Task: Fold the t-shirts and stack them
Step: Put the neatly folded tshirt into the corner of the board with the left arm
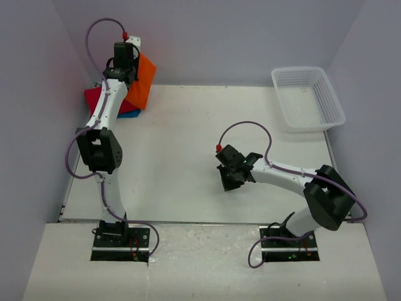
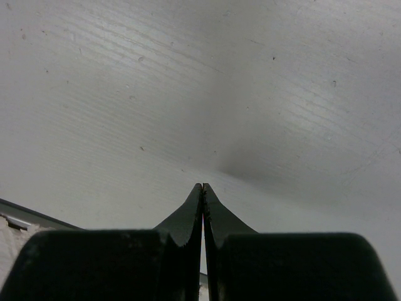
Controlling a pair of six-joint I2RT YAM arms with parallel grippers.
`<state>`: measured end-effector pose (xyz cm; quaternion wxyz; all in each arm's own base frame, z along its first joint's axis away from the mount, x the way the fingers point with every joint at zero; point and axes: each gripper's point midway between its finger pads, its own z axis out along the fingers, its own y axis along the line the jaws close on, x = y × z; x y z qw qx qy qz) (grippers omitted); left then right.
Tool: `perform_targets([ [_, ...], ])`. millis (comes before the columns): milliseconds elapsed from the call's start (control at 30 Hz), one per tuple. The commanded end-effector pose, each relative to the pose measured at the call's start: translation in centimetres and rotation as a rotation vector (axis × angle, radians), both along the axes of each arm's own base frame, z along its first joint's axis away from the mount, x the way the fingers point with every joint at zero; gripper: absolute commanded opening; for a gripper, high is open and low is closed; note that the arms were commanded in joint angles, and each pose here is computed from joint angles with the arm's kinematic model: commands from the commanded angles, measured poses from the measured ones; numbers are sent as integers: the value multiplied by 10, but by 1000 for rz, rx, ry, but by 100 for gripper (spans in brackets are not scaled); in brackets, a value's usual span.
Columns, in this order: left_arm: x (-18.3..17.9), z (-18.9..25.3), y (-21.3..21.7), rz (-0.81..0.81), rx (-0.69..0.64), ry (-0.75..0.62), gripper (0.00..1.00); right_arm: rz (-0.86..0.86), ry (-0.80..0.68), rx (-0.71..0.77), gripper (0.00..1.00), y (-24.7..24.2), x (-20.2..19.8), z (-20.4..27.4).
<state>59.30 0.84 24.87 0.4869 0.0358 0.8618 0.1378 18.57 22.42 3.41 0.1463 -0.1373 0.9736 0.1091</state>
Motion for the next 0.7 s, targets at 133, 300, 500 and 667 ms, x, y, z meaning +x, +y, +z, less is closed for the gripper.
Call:
perform_targets([
  [133,-8,44,18,32,27,-83,0,-4,-27,12,0,5,6,5],
  [300,-8,41,26,44,28,-76,0,-6,-23,6,0,4,5,4],
  [500,-9,35,36,67,22,-72,0,-3,-11,2,0,5,4,2],
  [667,-3,23,47,88,32,-54,0,-4,-11,-3,0,5,5,3],
])
